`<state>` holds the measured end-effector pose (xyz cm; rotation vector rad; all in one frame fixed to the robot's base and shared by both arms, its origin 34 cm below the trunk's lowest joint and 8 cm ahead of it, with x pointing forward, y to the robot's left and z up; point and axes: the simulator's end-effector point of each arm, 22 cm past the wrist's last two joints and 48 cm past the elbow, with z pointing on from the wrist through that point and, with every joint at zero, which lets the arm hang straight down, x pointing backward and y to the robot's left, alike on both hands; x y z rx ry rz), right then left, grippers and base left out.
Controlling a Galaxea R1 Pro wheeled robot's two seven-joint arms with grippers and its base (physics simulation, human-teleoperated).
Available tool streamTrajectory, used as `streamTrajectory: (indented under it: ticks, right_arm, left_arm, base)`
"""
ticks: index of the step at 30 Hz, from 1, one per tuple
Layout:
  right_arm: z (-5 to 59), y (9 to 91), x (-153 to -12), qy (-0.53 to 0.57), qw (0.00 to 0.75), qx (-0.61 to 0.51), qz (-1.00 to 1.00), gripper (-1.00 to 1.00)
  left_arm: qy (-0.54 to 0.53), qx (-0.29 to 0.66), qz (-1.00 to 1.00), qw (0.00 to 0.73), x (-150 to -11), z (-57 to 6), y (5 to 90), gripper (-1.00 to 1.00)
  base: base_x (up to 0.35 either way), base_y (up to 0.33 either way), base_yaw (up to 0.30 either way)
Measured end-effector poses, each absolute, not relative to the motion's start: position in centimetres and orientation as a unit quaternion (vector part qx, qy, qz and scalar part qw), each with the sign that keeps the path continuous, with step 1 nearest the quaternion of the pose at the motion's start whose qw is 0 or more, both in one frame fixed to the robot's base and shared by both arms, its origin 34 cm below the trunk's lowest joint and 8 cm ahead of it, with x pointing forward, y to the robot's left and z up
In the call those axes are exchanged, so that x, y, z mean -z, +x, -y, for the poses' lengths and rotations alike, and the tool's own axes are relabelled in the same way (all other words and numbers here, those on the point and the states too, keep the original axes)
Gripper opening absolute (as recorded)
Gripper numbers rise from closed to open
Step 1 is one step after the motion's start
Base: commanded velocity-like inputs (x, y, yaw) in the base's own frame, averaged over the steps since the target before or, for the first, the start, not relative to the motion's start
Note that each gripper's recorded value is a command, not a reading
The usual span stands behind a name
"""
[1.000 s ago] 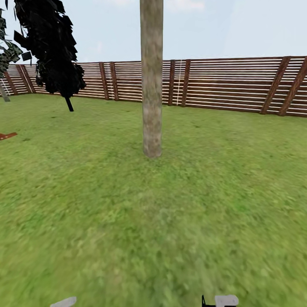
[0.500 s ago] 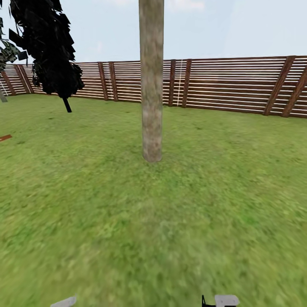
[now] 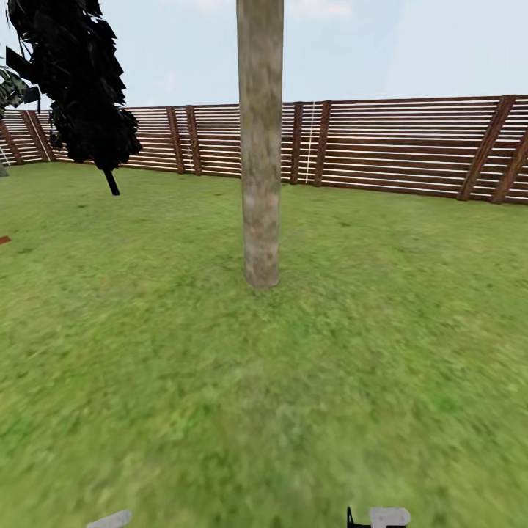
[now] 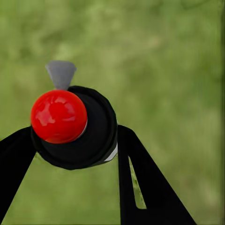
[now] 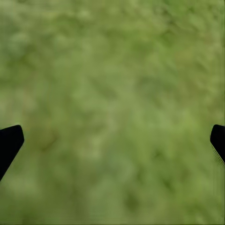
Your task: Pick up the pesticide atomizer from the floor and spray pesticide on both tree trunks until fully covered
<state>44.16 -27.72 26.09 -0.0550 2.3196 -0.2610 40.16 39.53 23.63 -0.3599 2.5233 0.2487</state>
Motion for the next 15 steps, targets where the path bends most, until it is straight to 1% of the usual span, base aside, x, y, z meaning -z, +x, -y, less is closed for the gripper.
streamTrajectory:
  ticks: [15]
  right_arm:
    - [27.72, 44.13, -26.07, -0.022, 0.392, 0.103, -0.914, 1.00]
  left_arm:
    - [-0.136, -0.094, -0.944, 0.287, -23.66, -39.63, 40.15, -1.00]
  base:
    - [0.339, 0.000, 0.000]
